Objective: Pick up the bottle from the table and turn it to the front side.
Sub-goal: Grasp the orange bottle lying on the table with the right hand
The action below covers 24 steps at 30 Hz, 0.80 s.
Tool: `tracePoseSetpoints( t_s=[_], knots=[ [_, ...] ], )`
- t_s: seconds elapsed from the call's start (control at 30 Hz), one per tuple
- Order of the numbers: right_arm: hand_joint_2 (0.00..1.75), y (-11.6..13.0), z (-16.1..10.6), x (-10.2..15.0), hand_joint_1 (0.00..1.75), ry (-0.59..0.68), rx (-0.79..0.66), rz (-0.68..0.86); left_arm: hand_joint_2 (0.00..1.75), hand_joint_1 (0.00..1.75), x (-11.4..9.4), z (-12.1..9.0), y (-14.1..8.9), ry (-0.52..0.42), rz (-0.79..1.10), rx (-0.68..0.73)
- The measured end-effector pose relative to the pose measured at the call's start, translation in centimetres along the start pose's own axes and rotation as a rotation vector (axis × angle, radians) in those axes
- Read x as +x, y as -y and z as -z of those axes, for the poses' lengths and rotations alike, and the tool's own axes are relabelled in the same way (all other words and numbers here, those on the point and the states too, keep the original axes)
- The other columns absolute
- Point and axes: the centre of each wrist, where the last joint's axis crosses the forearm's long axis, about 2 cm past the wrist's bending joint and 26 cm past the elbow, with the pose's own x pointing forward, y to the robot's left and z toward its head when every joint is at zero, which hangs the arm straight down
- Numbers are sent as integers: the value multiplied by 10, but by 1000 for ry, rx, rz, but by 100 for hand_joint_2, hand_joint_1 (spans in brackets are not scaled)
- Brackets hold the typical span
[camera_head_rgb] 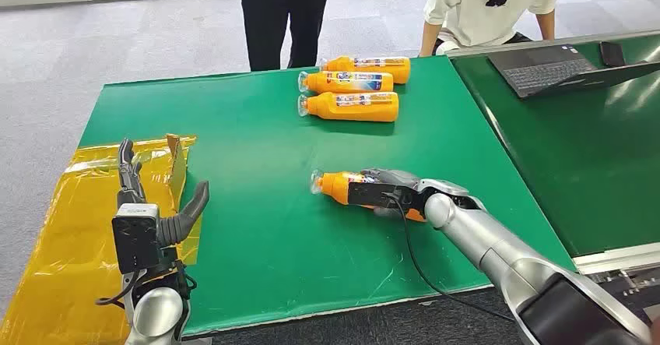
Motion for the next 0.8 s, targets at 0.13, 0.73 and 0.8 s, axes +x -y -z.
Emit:
tracePoseSetpoints(
  t_s=[0.13,0.73,0.8],
  knots=[
    [175,0,0,-1,0,-3,0,-1,175,0,0,0,0,2,0,1],
    [175,-7,1,0,175,-31,-41,-85,175,0,2,0,0,-6,-8,-3],
    [175,-10,1,-1,175,-29,-48,-85,175,0,2,0,0,-7,-9,-3]
  ],
)
